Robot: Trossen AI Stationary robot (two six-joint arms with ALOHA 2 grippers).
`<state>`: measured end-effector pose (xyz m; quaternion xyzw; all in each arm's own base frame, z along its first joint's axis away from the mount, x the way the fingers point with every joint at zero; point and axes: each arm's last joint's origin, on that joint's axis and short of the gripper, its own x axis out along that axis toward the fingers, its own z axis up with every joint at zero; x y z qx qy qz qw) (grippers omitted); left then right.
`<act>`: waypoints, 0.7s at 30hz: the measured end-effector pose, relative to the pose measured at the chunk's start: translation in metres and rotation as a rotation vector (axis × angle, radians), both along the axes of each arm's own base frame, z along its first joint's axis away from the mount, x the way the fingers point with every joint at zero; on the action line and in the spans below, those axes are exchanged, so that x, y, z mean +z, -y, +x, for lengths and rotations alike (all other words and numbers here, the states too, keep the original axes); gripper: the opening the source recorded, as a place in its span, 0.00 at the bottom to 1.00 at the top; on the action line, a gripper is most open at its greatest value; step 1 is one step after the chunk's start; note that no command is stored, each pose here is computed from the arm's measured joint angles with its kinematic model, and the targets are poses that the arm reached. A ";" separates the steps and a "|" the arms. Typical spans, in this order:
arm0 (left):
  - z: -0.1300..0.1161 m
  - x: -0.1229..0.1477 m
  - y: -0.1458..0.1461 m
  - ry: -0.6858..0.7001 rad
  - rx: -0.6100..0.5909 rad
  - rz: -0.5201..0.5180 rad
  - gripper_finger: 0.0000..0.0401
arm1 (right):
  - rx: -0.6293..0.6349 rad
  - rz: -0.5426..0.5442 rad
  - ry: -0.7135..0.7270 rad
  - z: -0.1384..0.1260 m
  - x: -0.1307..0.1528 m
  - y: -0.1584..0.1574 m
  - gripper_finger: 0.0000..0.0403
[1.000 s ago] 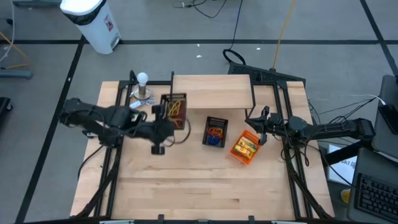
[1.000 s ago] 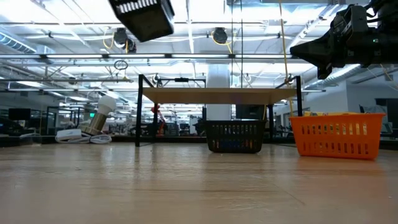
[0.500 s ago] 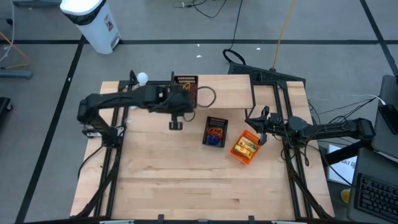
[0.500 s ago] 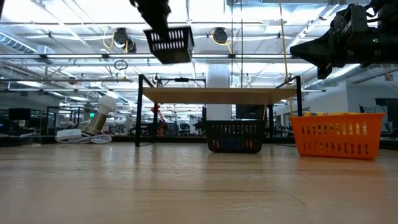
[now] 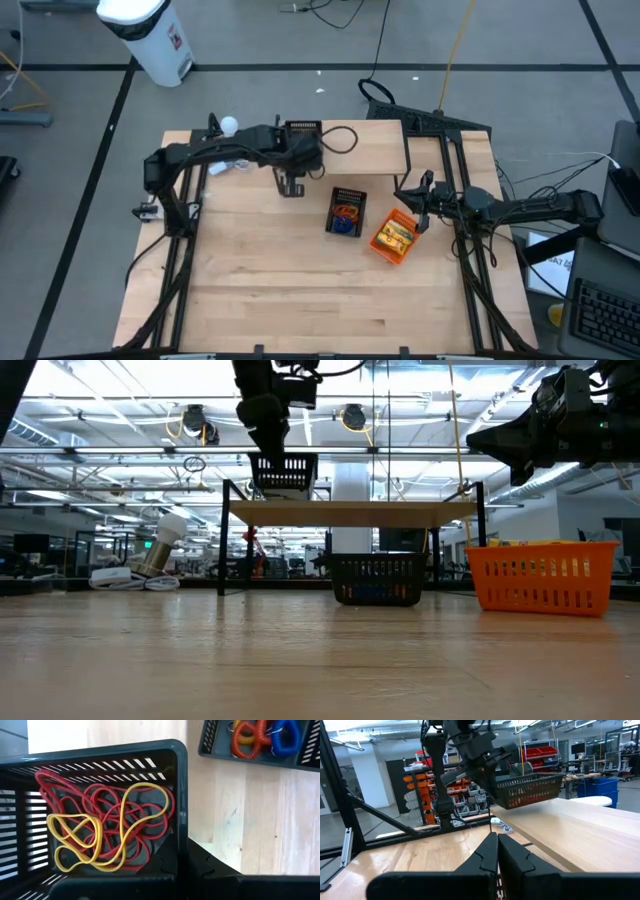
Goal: Pick & Place Office Desk Supplies
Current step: Put the left black bin filled with rubber bands on the shelf
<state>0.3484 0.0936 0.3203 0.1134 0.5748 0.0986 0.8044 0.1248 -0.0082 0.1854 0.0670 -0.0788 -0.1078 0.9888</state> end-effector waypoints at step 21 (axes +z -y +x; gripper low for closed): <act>-0.010 -0.003 -0.012 -0.038 0.055 -0.088 0.00 | 0.000 -0.003 0.013 0.000 0.001 0.000 0.00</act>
